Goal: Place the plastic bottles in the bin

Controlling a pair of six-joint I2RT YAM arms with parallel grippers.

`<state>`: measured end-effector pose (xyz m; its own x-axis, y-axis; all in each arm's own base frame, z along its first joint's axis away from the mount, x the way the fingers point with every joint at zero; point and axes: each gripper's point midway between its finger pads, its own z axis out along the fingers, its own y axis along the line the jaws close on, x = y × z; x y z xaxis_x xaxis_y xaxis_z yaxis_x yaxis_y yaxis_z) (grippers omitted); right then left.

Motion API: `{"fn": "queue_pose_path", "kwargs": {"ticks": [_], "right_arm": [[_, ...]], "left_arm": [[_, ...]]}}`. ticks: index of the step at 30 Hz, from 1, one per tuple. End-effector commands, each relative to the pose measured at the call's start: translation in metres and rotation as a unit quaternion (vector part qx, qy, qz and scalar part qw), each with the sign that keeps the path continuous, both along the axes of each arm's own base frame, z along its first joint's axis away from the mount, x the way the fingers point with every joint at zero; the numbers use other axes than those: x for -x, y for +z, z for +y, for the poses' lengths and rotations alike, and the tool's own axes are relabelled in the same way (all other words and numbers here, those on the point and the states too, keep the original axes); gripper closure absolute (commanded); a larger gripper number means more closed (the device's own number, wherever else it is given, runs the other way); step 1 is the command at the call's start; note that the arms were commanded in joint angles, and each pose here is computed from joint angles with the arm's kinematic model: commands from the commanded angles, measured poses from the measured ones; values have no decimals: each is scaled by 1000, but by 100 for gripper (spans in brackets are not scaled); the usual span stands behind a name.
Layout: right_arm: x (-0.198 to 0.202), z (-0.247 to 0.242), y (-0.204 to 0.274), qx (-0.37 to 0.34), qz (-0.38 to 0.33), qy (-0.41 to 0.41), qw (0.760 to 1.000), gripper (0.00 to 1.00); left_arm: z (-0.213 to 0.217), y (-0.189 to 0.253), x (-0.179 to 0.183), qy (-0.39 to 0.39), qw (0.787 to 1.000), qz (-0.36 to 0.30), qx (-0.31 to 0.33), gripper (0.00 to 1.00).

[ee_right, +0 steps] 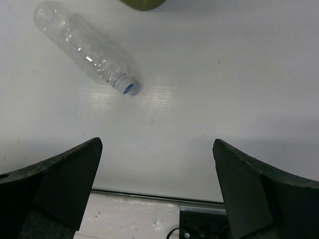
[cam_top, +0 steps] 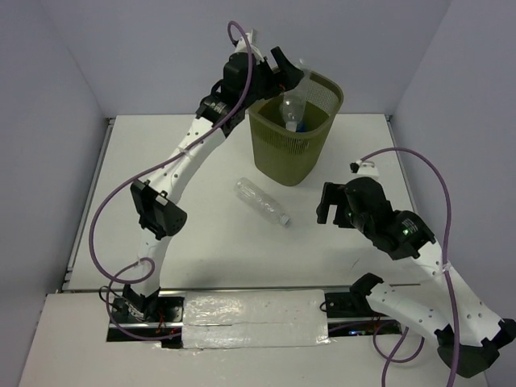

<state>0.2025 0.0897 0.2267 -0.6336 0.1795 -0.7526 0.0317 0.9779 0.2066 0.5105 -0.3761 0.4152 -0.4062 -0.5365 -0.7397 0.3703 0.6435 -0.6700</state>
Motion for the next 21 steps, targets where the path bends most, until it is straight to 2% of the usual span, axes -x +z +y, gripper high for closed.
{"fn": "queue_pose_path", "kwargs": {"ticks": [1,6,11,17,21], "right_arm": [[-2,29,0,-9,7,88,996,1],[-17,61,-28,38,45,151,987,0],[-46,90,-39,83,35,174,981,0],[-83,120,-64,134,38,212,967,0],[-100,140,-87,135,39,225,964,0]], "left_arm": [[-2,55,21,-16,998,-62,29,1],[28,101,49,3,995,-103,17,1],[78,147,91,46,989,-137,1,1],[137,142,124,114,984,-124,-49,1],[166,127,132,144,980,-102,-88,1]]}}
